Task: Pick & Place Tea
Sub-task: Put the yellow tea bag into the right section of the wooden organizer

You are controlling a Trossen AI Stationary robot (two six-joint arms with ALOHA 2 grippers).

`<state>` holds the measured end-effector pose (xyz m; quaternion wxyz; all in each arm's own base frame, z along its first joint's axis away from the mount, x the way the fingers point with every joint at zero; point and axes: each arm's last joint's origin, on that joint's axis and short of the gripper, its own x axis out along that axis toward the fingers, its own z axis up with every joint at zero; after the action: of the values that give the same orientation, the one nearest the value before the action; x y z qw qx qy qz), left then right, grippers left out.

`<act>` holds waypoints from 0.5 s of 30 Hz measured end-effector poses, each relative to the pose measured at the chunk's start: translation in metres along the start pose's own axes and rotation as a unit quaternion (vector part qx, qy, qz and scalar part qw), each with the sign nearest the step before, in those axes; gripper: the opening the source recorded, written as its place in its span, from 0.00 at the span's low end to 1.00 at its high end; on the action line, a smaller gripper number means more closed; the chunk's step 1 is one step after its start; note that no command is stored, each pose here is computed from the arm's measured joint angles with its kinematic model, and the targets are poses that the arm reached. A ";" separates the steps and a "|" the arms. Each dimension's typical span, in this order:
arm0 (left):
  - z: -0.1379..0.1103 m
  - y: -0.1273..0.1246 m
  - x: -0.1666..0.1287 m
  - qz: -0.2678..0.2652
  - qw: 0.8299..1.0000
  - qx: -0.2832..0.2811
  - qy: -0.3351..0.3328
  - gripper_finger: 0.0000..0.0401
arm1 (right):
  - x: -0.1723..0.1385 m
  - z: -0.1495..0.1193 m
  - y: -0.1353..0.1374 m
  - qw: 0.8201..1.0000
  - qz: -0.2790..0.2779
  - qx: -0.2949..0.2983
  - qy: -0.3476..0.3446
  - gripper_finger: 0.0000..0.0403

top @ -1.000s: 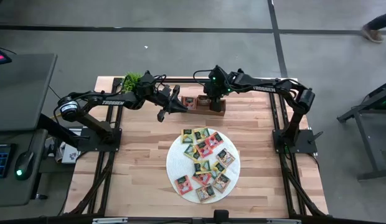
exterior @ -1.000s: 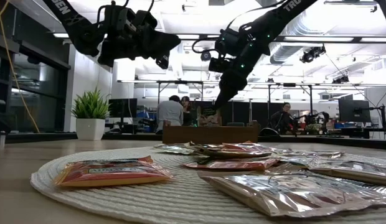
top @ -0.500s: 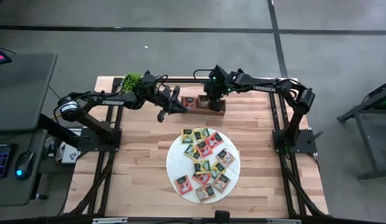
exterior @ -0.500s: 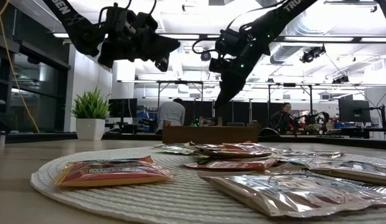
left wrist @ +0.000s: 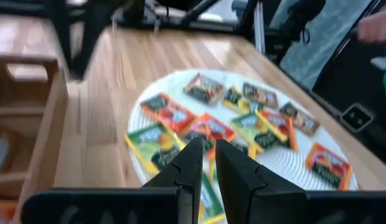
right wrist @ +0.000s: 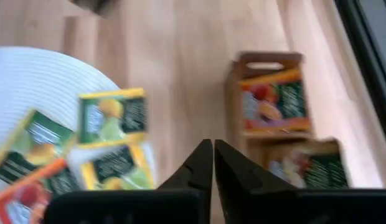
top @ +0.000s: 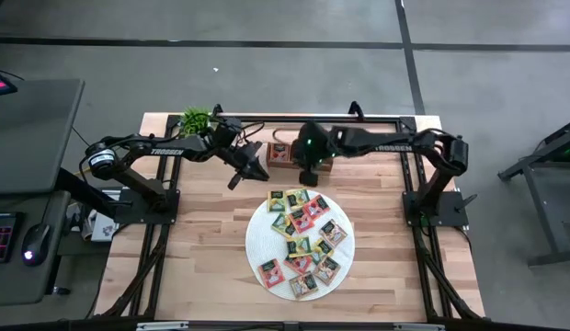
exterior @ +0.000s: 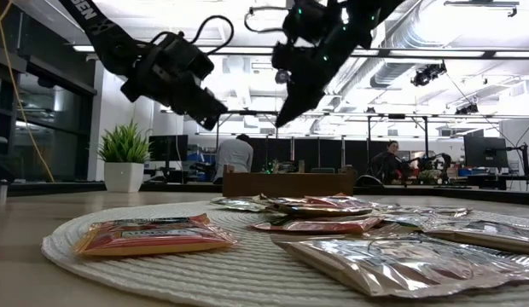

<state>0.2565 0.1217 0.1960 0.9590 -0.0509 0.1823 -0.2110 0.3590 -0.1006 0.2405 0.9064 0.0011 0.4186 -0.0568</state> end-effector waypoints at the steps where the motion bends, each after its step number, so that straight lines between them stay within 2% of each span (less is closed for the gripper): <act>1: -0.002 0.000 0.000 0.001 1.000 -0.001 0.007 0.11 | 0.001 0.002 0.007 1.000 -0.002 0.000 -0.003 0.02; 5: -0.009 -0.002 0.000 0.003 1.000 0.004 0.023 0.11 | 0.004 0.008 0.026 0.999 0.005 0.028 -0.021 0.01; 8: -0.025 -0.001 0.004 0.019 0.999 -0.014 0.048 0.11 | 0.012 0.009 0.038 0.999 0.011 0.041 -0.025 0.01; 15: -0.048 -0.004 0.013 0.003 0.996 -0.048 0.079 0.11 | 0.049 -0.003 0.071 0.998 0.039 0.057 0.012 0.00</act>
<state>0.2487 0.1118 0.1477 0.9386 -0.0799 0.2675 -0.2028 0.3960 -0.0348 0.1979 0.9013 0.0702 0.4251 -0.0452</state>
